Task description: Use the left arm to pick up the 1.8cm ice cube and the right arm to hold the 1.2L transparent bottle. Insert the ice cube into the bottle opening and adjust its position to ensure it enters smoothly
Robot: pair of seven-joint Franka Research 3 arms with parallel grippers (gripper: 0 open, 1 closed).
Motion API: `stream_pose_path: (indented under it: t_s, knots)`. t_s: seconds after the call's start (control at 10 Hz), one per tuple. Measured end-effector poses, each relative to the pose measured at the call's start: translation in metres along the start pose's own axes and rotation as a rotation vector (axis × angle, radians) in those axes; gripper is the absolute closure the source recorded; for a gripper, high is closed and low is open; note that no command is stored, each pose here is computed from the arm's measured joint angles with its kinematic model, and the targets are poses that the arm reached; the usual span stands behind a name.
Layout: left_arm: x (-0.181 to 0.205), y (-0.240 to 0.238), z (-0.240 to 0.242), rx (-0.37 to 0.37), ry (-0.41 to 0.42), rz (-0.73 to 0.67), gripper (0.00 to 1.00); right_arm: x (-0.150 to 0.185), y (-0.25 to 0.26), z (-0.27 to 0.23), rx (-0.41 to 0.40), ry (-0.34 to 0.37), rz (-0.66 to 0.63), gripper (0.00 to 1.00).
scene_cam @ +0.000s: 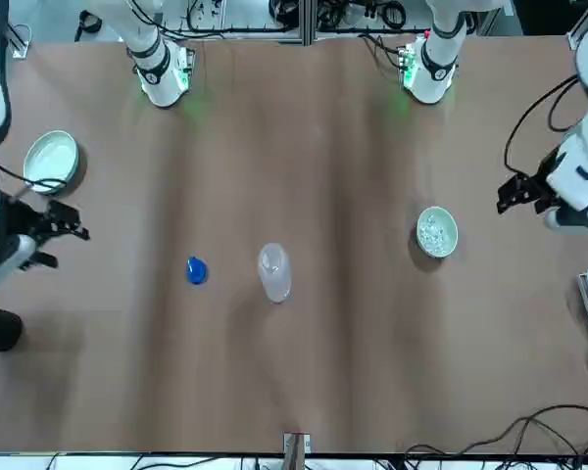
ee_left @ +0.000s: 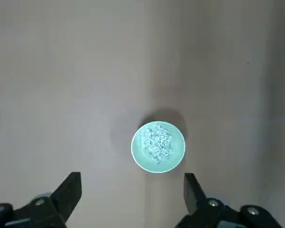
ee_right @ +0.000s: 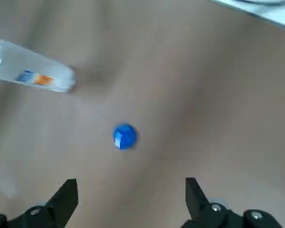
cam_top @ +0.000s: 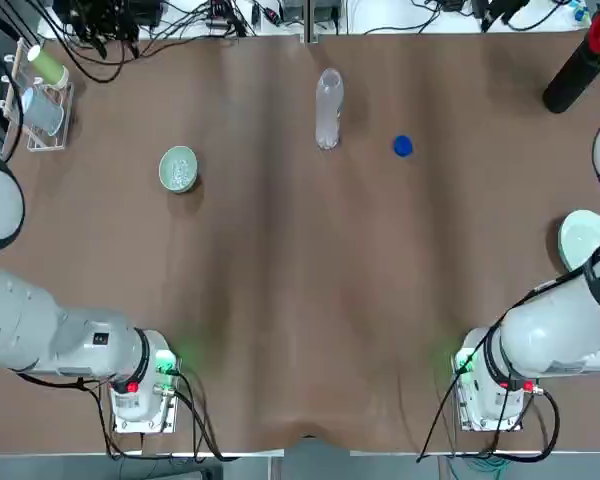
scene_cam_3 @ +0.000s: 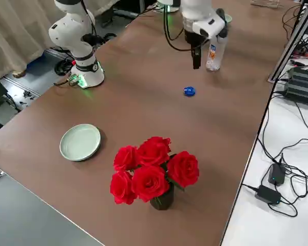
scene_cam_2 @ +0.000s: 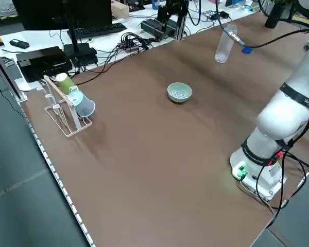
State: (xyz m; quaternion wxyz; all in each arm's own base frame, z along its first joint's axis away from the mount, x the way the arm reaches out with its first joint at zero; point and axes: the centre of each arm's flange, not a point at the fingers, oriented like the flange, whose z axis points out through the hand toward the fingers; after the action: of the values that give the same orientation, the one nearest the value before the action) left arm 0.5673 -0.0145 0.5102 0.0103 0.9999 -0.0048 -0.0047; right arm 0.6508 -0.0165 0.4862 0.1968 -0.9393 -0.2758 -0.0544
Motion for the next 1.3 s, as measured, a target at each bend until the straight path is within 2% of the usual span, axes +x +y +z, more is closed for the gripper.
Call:
stream_pose_path:
  t_s: [0.3, 0.5, 0.7, 0.9, 1.0, 1.3]
  knots:
    - [-0.012, 0.002, 0.059, 0.001, -0.047, 0.003, 0.06, 0.012, 0.02, 0.075, 0.232, 0.163, -0.225, 0.0]
    - [-0.021, 0.002, 0.096, 0.003, -0.056, 0.004, 0.06, 0.009, 0.034, 0.125, 0.335, 0.274, -0.383, 0.0]
    - [-0.031, 0.003, 0.137, 0.004, -0.042, 0.006, 0.06, 0.008, 0.037, 0.16, 0.391, 0.401, -0.556, 0.0]
    - [-0.041, 0.013, 0.167, 0.006, -0.056, 0.025, 0.06, 0.013, 0.032, 0.213, 0.44, 0.613, -0.714, 0.0]
    - [-0.042, 0.017, 0.177, 0.006, -0.057, 0.034, 0.06, 0.015, 0.027, 0.248, 0.463, 0.693, -0.755, 0.0]
    - [-0.037, 0.028, 0.215, 0.005, -0.05, 0.055, 0.06, 0.031, -0.016, 0.323, 0.522, 0.852, -0.838, 0.0]
